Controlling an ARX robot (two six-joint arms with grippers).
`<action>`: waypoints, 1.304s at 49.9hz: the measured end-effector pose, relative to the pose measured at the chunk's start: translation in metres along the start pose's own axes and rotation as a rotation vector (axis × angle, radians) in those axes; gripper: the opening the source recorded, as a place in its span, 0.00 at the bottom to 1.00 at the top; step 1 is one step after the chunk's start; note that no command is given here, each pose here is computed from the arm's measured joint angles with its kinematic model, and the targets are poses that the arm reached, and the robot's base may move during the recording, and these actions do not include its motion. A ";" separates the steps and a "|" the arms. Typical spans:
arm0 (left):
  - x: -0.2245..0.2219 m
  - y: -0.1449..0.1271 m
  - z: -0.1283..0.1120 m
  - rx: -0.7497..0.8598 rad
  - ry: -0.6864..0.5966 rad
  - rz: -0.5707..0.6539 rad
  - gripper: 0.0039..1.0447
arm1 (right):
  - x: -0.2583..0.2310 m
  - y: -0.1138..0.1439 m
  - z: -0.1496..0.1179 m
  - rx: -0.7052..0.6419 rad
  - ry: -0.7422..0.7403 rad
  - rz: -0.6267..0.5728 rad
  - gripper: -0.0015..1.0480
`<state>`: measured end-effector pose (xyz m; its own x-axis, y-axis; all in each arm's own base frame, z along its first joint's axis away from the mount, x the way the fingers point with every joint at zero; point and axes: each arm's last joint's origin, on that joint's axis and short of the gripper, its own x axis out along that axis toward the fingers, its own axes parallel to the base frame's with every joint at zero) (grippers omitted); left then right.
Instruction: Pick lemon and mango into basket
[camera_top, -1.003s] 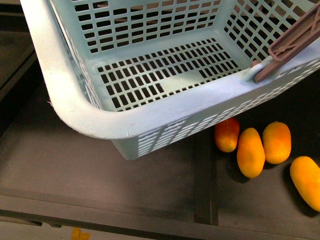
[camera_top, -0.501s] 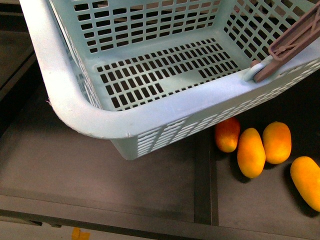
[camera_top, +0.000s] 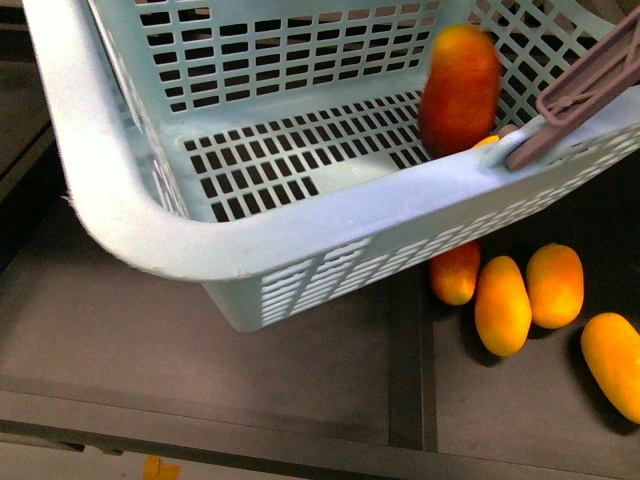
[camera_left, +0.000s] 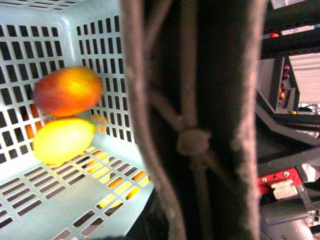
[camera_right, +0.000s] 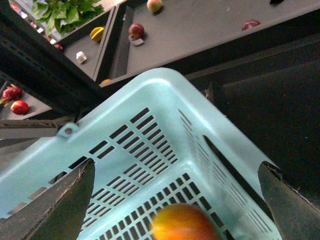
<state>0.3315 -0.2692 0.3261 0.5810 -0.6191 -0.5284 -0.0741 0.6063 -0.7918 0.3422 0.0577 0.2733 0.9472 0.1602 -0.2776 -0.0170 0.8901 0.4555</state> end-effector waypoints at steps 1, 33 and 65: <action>0.000 0.000 0.000 -0.001 -0.001 0.000 0.04 | -0.002 -0.002 0.001 -0.002 -0.004 -0.004 0.91; 0.000 -0.001 -0.002 -0.009 0.010 -0.004 0.04 | -0.115 -0.066 -0.044 -0.435 -0.303 -0.088 0.38; 0.000 0.000 0.000 -0.004 0.000 0.000 0.04 | -0.167 -0.089 -0.113 -0.459 -0.306 -0.097 0.02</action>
<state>0.3312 -0.2695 0.3261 0.5811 -0.6189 -0.5285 -0.0774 0.6044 -0.7929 0.1489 -0.0003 0.1830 0.9999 -0.0019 -0.0105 0.0020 1.0000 0.0059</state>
